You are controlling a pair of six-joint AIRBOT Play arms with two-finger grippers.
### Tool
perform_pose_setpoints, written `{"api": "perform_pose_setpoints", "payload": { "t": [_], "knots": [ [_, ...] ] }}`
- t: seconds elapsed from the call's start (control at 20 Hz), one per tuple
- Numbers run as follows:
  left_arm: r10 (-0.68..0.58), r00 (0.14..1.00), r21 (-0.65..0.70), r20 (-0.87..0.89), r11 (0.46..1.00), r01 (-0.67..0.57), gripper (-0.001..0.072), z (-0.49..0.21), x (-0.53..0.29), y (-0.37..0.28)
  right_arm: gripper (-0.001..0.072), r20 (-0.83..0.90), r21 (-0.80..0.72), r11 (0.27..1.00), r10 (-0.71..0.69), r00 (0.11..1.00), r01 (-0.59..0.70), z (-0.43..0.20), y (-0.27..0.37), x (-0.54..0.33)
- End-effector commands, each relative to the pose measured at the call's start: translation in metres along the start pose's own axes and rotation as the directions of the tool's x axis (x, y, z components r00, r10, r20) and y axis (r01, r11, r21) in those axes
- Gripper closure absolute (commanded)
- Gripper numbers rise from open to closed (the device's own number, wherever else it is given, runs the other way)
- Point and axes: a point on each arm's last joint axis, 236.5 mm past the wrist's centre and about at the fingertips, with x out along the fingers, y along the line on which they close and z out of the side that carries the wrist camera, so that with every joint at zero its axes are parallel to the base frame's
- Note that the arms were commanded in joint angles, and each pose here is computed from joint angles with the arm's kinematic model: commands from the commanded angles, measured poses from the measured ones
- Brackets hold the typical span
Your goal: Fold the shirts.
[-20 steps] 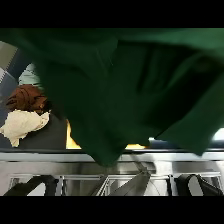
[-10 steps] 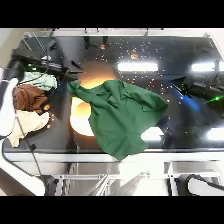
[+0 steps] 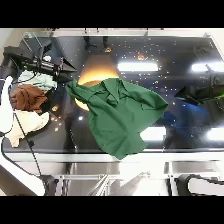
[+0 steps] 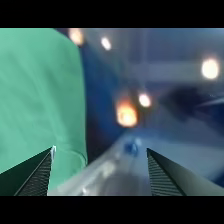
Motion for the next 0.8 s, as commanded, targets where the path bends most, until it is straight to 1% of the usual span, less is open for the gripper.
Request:
{"api": "perform_pose_setpoints", "payload": {
  "t": [0.0, 0.1, 0.15, 0.25, 0.35, 0.45, 0.65, 0.7, 0.75],
  "knots": [
    [0.124, 0.979, -0.041, -0.164, 0.99, -0.133, 0.0029, -0.072, 0.012, 0.008, 0.0067, -0.199, -0.078, 0.997, 0.013, 0.98, -0.029, -0.047, 0.038, 0.033],
    [0.191, 0.956, -0.066, -0.223, 0.975, -0.21, 0.0029, -0.115, 0.021, 0.019, 0.0068, -0.248, -0.129, 0.99, 0.017, 0.969, -0.05, -0.059, 0.063, 0.047],
    [0.208, 0.951, -0.076, -0.229, 0.97, -0.23, 0.0029, -0.132, 0.025, 0.023, 0.0069, -0.249, -0.144, 0.988, 0.009, 0.968, -0.046, -0.06, 0.07, 0.053],
    [0.22, 0.956, -0.115, -0.195, 0.963, -0.246, 0.0029, -0.157, 0.035, 0.029, 0.0069, -0.196, -0.165, 0.986, -0.01, 0.981, -0.023, -0.048, 0.074, 0.067],
    [0.242, 0.957, -0.149, -0.162, 0.952, -0.267, 0.003, -0.176, 0.049, 0.039, 0.007, -0.156, -0.134, 0.991, -0.02, 0.987, -0.001, -0.037, 0.067, 0.079],
    [0.256, 0.951, -0.176, -0.172, 0.942, -0.285, 0.0029, -0.203, 0.067, 0.048, 0.007, -0.165, -0.099, 0.995, -0.009, 0.986, -0.007, -0.037, 0.061, 0.093],
    [0.23, 0.958, -0.219, -0.171, 0.939, -0.264, 0.0029, -0.234, 0.102, 0.048, 0.0072, -0.185, -0.02, 0.996, 0.08, 0.979, -0.085, -0.041, 0.068, 0.126],
    [0.236, 0.956, -0.217, -0.177, 0.938, -0.272, 0.0029, -0.24, 0.107, 0.05, 0.0101, -0.187, -0.016, 0.997, 0.077, 0.979, -0.081, -0.042, 0.067, 0.132],
    [0.239, 0.952, -0.215, -0.189, 0.936, -0.277, 0.0029, -0.246, 0.112, 0.051, 0.0192, -0.187, -0.016, 0.997, 0.071, 0.98, -0.075, -0.042, 0.066, 0.137]
  ]
}}
